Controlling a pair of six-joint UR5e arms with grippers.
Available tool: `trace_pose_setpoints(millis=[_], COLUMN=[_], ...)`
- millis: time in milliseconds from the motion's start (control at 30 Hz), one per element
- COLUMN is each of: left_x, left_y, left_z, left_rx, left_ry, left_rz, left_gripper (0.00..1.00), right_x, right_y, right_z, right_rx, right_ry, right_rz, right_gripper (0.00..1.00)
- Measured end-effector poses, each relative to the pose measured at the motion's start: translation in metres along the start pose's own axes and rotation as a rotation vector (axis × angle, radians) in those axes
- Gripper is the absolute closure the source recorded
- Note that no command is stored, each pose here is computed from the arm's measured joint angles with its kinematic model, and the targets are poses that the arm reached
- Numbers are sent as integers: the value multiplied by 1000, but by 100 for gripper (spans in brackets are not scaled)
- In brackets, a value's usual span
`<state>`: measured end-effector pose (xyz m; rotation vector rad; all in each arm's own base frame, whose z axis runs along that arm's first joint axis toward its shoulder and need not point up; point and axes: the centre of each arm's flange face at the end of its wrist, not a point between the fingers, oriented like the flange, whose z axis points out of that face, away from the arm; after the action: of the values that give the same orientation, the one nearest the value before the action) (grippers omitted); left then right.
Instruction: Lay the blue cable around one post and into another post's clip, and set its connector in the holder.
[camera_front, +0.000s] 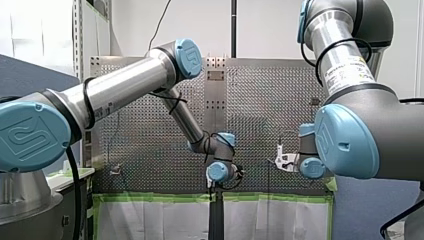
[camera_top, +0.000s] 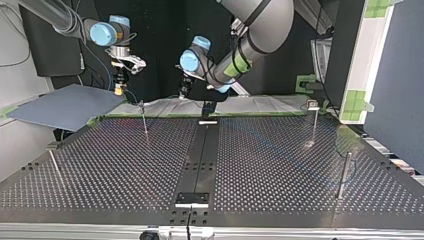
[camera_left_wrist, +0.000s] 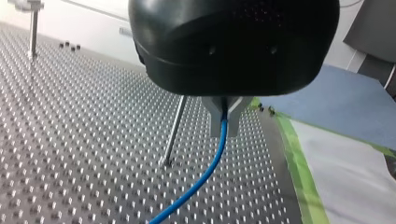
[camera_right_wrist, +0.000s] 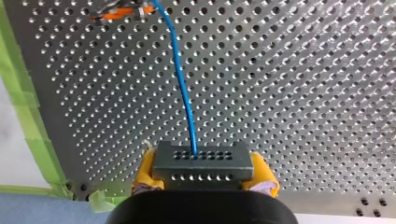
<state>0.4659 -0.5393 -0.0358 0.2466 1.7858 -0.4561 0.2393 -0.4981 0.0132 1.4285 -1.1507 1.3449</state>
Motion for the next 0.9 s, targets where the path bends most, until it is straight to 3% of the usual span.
trace_pose_setpoints(millis=[233,467,667,900], left_x=[3,3,3,2], left_y=[-15,-16,-14,-13], left_z=[-6,-5,-5,-4], left_rx=[25,26,24,22], left_ry=[-5,-6,-7,-7], left_rz=[-1,-13,-15,-18], left_gripper=[98,98,98,98], right_x=[-4,-2,0,-2], right_y=[-2,-5,-20,-34], right_z=[-7,-7,-8,-11], right_rx=[-1,9,74,159], right_ry=[-4,15,37,29], right_rz=[-18,-27,-52,-65], right_gripper=[100,100,100,100])
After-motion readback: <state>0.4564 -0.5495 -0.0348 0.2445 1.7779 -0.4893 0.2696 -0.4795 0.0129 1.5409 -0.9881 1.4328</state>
